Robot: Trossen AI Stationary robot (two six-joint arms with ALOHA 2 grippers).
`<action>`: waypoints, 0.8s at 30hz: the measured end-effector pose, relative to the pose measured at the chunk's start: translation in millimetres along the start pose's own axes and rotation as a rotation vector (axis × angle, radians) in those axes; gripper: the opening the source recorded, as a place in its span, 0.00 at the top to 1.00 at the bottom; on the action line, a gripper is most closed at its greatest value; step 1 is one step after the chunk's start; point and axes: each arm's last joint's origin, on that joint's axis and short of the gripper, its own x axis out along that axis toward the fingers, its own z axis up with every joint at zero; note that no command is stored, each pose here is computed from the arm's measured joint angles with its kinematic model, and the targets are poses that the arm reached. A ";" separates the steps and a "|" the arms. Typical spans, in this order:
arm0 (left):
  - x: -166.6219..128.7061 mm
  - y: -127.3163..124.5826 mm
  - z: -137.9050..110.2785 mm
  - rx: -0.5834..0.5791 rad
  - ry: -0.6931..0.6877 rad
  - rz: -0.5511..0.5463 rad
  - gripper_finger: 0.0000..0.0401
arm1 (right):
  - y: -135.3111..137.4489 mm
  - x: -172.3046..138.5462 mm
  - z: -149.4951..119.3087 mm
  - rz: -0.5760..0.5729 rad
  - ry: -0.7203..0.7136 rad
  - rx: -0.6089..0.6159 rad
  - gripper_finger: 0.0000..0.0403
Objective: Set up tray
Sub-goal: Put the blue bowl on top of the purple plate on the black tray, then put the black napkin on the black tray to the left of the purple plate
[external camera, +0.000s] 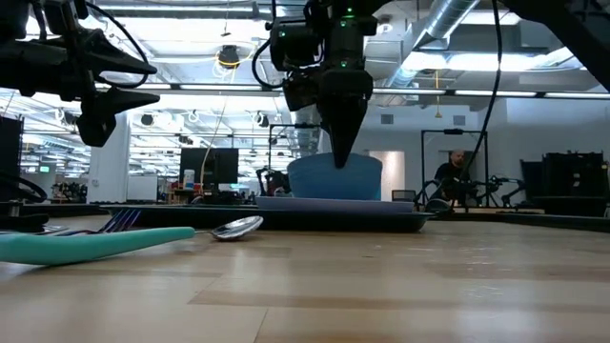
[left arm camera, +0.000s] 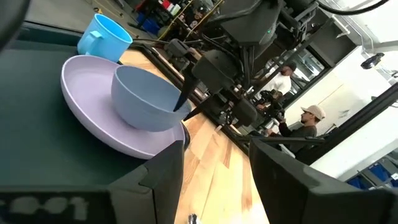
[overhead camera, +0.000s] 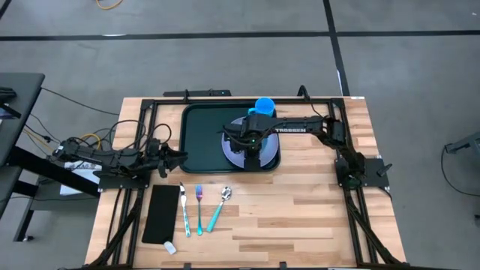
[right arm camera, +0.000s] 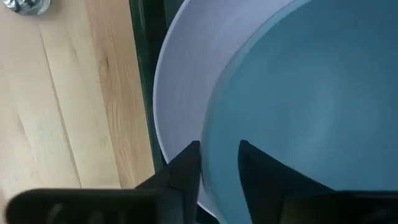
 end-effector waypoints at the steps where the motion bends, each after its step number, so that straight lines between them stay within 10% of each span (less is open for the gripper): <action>1: 0.0 -0.2 -0.2 0.000 0.005 -0.005 0.57 | -0.5 0.0 -0.2 0.001 0.001 0.009 0.73; 13: -9.8 -12.1 13.3 0.147 0.209 -0.004 0.57 | -4.6 -36.9 -11.3 0.084 -0.098 0.125 0.41; 24: -30.1 -44.3 48.6 0.298 0.849 0.204 0.57 | 10.1 -111.6 -56.4 0.117 -0.445 0.239 0.37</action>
